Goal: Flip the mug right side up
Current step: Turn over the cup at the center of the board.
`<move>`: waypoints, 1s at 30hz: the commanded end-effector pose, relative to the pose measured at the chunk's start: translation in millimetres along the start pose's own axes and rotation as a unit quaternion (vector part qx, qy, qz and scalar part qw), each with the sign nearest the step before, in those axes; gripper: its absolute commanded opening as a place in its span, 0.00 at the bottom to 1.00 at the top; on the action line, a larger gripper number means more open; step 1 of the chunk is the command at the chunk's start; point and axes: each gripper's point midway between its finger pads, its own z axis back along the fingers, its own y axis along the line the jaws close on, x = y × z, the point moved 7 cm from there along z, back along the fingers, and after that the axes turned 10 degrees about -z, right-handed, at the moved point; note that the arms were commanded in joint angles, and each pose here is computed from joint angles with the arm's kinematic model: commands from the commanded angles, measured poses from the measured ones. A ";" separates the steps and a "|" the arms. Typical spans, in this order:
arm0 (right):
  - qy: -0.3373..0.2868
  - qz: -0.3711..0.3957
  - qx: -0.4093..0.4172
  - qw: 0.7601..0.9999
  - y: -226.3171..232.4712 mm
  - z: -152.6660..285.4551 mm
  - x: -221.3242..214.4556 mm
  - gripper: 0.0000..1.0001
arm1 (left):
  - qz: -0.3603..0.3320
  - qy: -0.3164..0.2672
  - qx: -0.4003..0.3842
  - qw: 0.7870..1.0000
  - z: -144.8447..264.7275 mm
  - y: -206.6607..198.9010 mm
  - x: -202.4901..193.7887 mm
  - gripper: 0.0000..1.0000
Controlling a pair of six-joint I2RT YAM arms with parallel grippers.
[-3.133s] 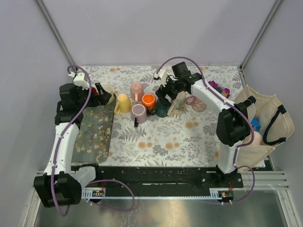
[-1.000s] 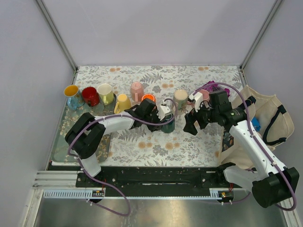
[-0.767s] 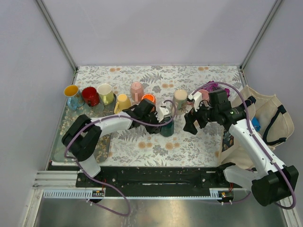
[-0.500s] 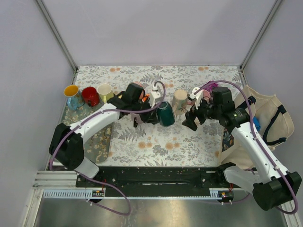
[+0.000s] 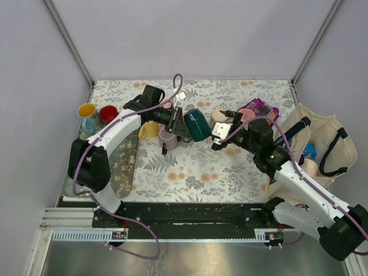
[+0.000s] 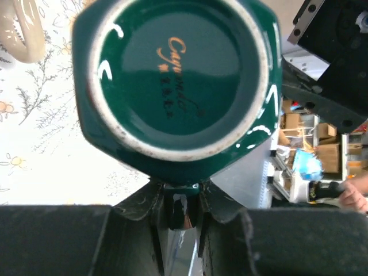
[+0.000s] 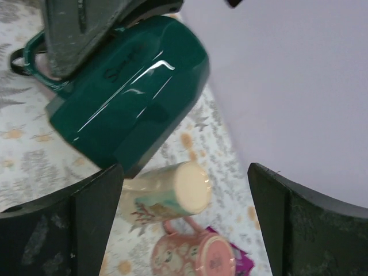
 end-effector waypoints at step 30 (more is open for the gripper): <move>-0.089 0.195 -0.046 0.976 -27.6 -47.4 32.8 0.90 | 0.212 0.050 -0.250 0.943 16.5 -13.2 38.4 0.03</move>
